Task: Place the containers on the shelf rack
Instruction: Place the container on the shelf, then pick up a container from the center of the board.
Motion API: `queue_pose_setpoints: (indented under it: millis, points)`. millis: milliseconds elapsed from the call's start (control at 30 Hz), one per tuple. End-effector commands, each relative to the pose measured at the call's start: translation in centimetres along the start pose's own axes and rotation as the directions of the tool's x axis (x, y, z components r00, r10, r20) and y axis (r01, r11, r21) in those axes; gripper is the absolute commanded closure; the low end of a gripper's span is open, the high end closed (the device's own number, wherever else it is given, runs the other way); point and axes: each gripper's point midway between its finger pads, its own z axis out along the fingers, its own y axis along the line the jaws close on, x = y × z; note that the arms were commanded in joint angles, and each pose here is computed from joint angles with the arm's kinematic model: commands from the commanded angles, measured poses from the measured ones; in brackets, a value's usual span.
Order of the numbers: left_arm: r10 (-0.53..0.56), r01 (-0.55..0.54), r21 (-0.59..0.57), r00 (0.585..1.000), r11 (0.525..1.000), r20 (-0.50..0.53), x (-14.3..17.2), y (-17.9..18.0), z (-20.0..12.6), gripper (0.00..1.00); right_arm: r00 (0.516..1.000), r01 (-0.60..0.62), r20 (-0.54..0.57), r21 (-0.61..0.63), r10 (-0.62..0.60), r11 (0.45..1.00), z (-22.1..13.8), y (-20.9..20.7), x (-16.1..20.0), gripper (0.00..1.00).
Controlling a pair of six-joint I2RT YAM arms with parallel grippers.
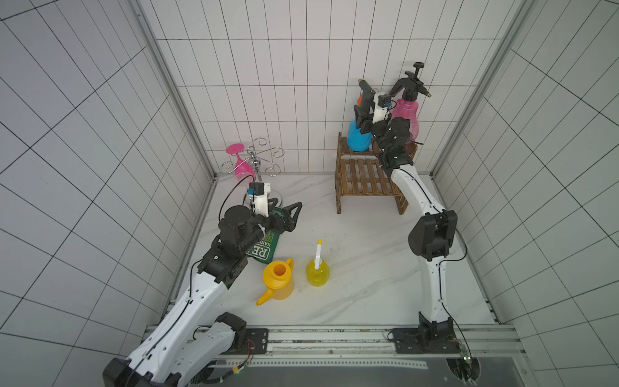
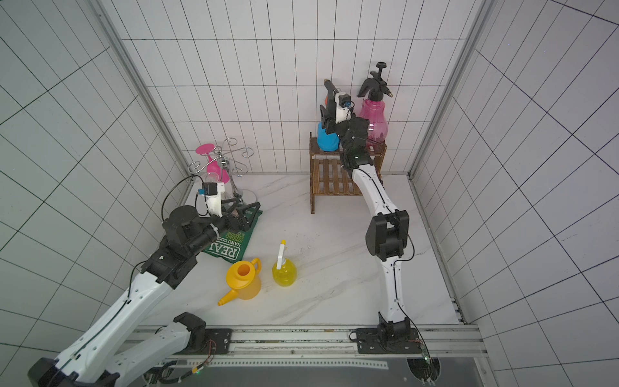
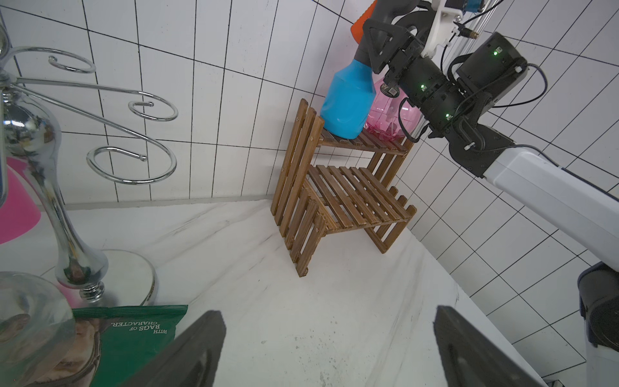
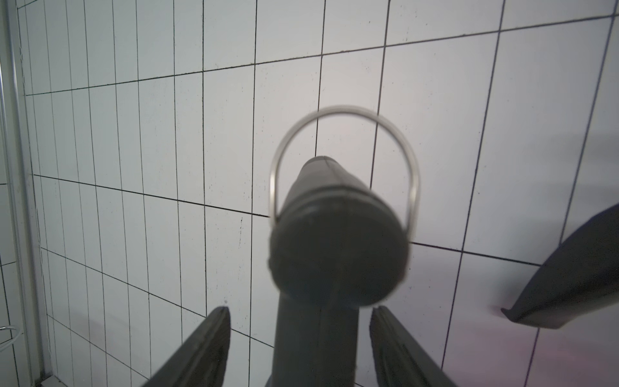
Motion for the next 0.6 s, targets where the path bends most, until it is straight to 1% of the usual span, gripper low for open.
queue_pose_setpoints:
  millis: [0, 33, 100, 200, 267, 567]
  points:
    - [0.008, -0.008, 0.008, 1.0, 1.0, 0.028, -1.0, -0.4, -0.6, 0.01, 0.999, 0.006, 0.039, -0.016, -0.005, 1.0, -0.6, 0.6, -2.6, 0.26]
    - [0.006, -0.006, 0.008, 1.0, 1.0, 0.029, -1.0, -0.4, -0.7, 0.01, 0.999, 0.008, 0.039, -0.019, -0.007, 1.0, -0.7, 0.8, -2.7, 0.22]
    - [0.006, -0.007, 0.01, 1.0, 1.0, 0.029, -0.9, -0.4, -0.8, 0.01, 0.999, 0.018, 0.037, -0.02, -0.017, 1.0, -0.9, 1.0, -2.9, 0.09]
    - [0.005, -0.005, 0.014, 0.999, 1.0, 0.032, -1.0, -0.5, -0.9, 0.01, 0.999, 0.027, 0.035, -0.016, -0.026, 1.0, -1.2, 1.1, -3.2, 0.05]
    - [0.004, -0.005, 0.016, 0.999, 1.0, 0.033, -1.0, -0.6, -1.0, 0.01, 0.999, 0.03, 0.039, -0.016, -0.029, 0.999, -1.5, 1.2, -3.6, 0.0]
    - [0.007, -0.008, 0.023, 0.999, 1.0, 0.04, -1.1, -0.8, -1.5, 0.01, 0.998, 0.041, 0.048, -0.012, -0.04, 0.999, -2.8, 1.7, -5.2, 0.01]
